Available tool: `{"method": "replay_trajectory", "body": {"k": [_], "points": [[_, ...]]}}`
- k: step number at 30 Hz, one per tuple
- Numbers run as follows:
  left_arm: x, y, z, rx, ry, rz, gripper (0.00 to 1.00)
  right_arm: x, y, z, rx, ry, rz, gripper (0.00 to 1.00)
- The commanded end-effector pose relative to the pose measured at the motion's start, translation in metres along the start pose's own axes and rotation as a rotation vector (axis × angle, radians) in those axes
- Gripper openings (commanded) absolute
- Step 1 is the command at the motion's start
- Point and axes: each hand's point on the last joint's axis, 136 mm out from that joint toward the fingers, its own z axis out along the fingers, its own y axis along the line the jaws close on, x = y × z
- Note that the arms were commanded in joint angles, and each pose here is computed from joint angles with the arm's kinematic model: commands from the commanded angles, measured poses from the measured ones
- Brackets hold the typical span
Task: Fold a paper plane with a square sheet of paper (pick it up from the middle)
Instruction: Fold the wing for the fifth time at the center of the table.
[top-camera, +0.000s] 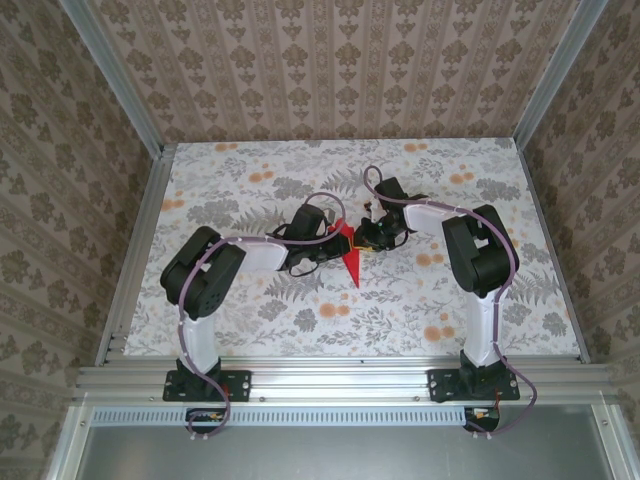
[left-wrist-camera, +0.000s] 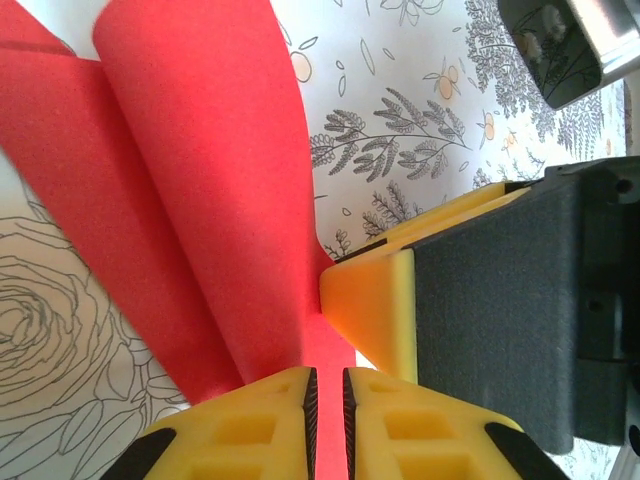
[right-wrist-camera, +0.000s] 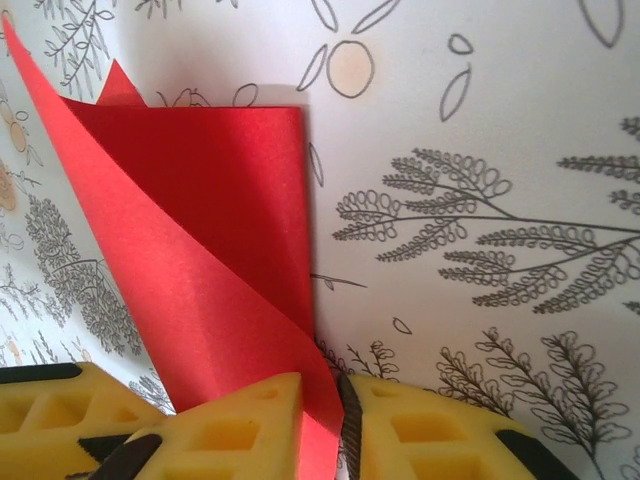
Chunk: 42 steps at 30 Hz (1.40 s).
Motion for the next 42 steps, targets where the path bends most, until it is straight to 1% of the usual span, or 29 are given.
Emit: {"method": "replay_trajectory", "body": {"k": [1, 6, 13, 18, 21, 23, 27, 32, 34, 39, 42], "points": [[-0.008, 0.001, 0.004, -0.007, -0.018, -0.022, 0.17, 0.014, -0.02, 0.025, 0.066, 0.053, 0.027, 0.24], [-0.007, 0.012, 0.004, -0.051, -0.028, -0.036, 0.14, 0.016, -0.025, 0.027, 0.091, 0.062, 0.039, 0.29], [-0.003, 0.023, 0.001, -0.094, -0.029, -0.048, 0.12, 0.018, -0.031, 0.029, 0.118, 0.075, 0.05, 0.32], [-0.002, 0.027, 0.001, -0.114, -0.032, -0.055, 0.11, 0.018, -0.034, 0.028, 0.144, 0.078, 0.049, 0.41], [-0.001, 0.03, 0.001, -0.129, -0.029, -0.059, 0.11, 0.017, -0.034, 0.028, 0.153, 0.076, 0.051, 0.45], [0.001, 0.032, 0.002, -0.138, -0.024, -0.064, 0.1, 0.018, -0.033, 0.028, 0.143, 0.078, 0.055, 0.45], [0.002, 0.034, 0.003, -0.15, -0.017, -0.068, 0.09, 0.007, -0.008, 0.019, 0.051, 0.047, 0.036, 0.44], [0.002, 0.035, 0.003, -0.157, -0.01, -0.067, 0.09, -0.011, 0.028, -0.004, -0.061, -0.028, -0.055, 0.41], [0.002, 0.036, 0.003, -0.158, -0.01, -0.067, 0.09, -0.013, 0.036, -0.008, -0.101, -0.034, -0.089, 0.38], [0.004, 0.035, 0.002, -0.157, -0.008, -0.058, 0.08, -0.012, 0.043, -0.005, -0.146, -0.018, -0.112, 0.32], [0.004, 0.034, 0.0, -0.152, -0.008, -0.042, 0.08, -0.013, 0.038, -0.001, -0.131, -0.009, -0.101, 0.31]]}}
